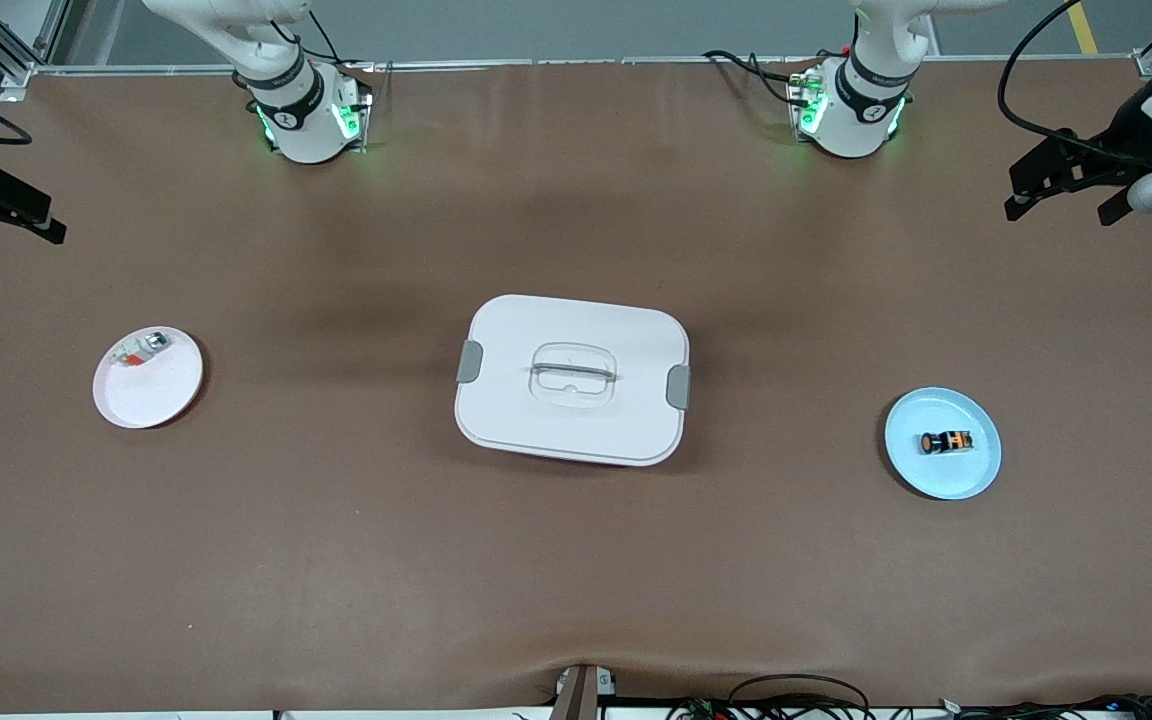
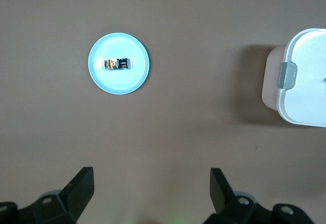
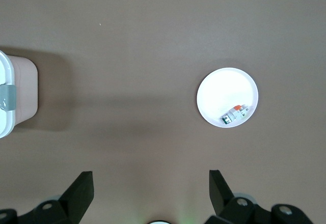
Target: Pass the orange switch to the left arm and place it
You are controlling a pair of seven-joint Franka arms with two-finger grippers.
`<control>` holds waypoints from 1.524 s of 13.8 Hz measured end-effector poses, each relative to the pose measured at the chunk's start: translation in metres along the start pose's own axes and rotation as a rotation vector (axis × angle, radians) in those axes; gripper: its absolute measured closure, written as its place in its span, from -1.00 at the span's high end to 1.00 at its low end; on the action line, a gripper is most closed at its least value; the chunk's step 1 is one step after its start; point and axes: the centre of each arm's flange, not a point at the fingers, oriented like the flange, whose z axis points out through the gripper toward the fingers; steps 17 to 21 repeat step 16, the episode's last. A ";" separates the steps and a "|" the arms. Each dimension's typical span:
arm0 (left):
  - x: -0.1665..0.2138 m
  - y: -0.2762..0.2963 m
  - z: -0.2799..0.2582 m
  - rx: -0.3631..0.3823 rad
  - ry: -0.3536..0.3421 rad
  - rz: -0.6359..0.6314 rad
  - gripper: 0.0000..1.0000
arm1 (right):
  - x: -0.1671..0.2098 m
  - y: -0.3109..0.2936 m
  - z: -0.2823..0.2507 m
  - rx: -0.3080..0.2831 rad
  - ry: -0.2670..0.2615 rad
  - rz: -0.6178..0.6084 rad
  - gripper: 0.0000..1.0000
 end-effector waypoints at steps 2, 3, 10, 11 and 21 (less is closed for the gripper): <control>0.000 -0.002 0.000 0.004 0.000 -0.002 1.00 | -0.002 0.000 0.000 0.000 0.002 0.000 1.00; 0.000 -0.002 0.000 0.018 0.000 -0.002 1.00 | -0.003 0.000 0.001 0.000 0.003 0.000 1.00; 0.003 0.003 0.002 0.049 0.000 0.005 1.00 | -0.003 -0.001 0.001 -0.001 0.012 -0.001 1.00; 0.004 0.003 0.003 0.050 -0.002 0.005 1.00 | -0.003 -0.001 0.000 -0.001 0.012 -0.001 1.00; 0.004 0.002 -0.003 0.052 -0.003 0.004 1.00 | -0.003 -0.001 0.000 -0.001 0.014 -0.001 1.00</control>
